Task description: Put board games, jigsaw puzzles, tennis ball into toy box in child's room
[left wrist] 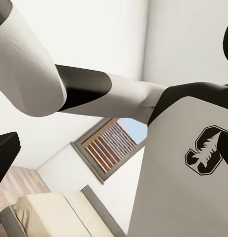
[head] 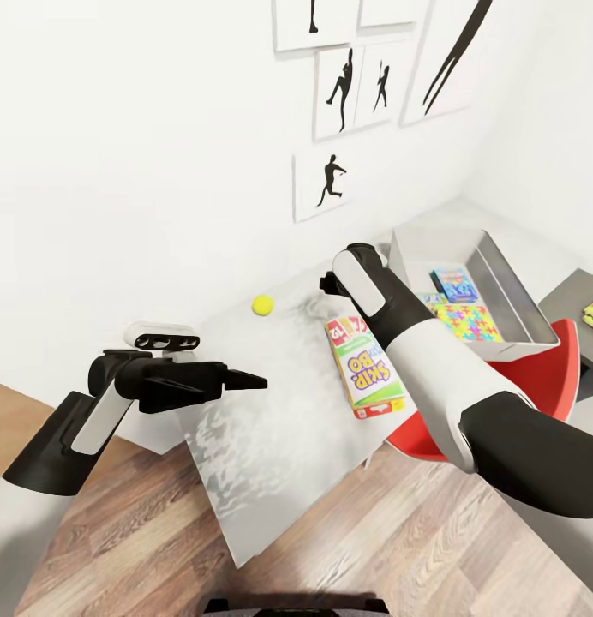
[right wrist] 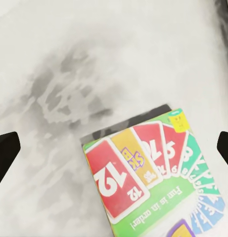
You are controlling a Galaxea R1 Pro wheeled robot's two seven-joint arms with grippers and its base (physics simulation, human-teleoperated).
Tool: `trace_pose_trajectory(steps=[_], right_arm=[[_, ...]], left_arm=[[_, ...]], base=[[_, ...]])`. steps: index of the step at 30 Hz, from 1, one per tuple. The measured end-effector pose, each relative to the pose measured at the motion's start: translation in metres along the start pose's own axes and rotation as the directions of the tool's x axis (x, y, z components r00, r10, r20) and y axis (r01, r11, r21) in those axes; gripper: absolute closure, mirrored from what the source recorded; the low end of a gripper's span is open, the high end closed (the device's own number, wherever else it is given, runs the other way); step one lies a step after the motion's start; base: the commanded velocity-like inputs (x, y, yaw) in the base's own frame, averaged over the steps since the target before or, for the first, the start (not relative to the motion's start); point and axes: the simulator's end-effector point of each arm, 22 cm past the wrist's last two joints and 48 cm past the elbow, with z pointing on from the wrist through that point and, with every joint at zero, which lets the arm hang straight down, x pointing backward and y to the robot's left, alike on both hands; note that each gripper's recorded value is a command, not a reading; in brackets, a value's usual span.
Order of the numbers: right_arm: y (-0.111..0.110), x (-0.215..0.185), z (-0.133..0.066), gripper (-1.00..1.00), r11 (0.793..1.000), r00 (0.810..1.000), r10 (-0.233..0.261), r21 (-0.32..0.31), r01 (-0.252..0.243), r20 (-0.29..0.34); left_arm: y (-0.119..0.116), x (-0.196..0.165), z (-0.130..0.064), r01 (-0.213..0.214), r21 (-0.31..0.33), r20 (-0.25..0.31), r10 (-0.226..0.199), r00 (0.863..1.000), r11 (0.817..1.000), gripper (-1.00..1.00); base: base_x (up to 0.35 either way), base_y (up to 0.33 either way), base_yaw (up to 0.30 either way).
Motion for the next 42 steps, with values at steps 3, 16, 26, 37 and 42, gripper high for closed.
trace_pose_trajectory(steps=[3, 16, 26, 37, 42], right_arm=[[0.0, 0.003, 0.004, -1.0, 1.0, 1.0, -0.001, 0.002, 0.001, -0.008], [-0.005, 0.009, 0.019, -1.0, 1.0, 0.999, -0.003, 0.022, 0.004, -0.038], [-0.008, 0.019, 0.032, -1.0, 0.999, 0.998, -0.005, 0.032, 0.007, -0.064], [-0.008, 0.025, 0.042, -1.0, 0.999, 0.997, -0.007, 0.034, 0.009, -0.078], [-0.008, 0.026, 0.046, -1.0, 0.999, 0.997, -0.007, 0.034, 0.01, -0.082]], left_arm=[[0.002, 0.001, -0.001, 0.005, 0.0, 0.002, -0.005, 1.0, 1.0, -1.0], [0.011, 0.002, -0.007, 0.021, -0.001, 0.015, -0.021, 1.0, 1.0, -1.0], [0.018, 0.002, -0.014, 0.03, -0.006, 0.029, -0.029, 0.999, 1.0, -1.0], [0.025, 0.001, -0.02, 0.037, -0.011, 0.046, -0.037, 0.998, 0.999, -1.0], [0.028, 0.002, -0.022, 0.044, -0.011, 0.051, -0.043, 0.998, 0.999, -1.0]], base=[[0.0, 0.0, 0.0], [0.0, 0.0, 0.0], [0.0, 0.0, 0.0], [0.0, 0.0, 0.0], [0.0, 0.0, 0.0]])
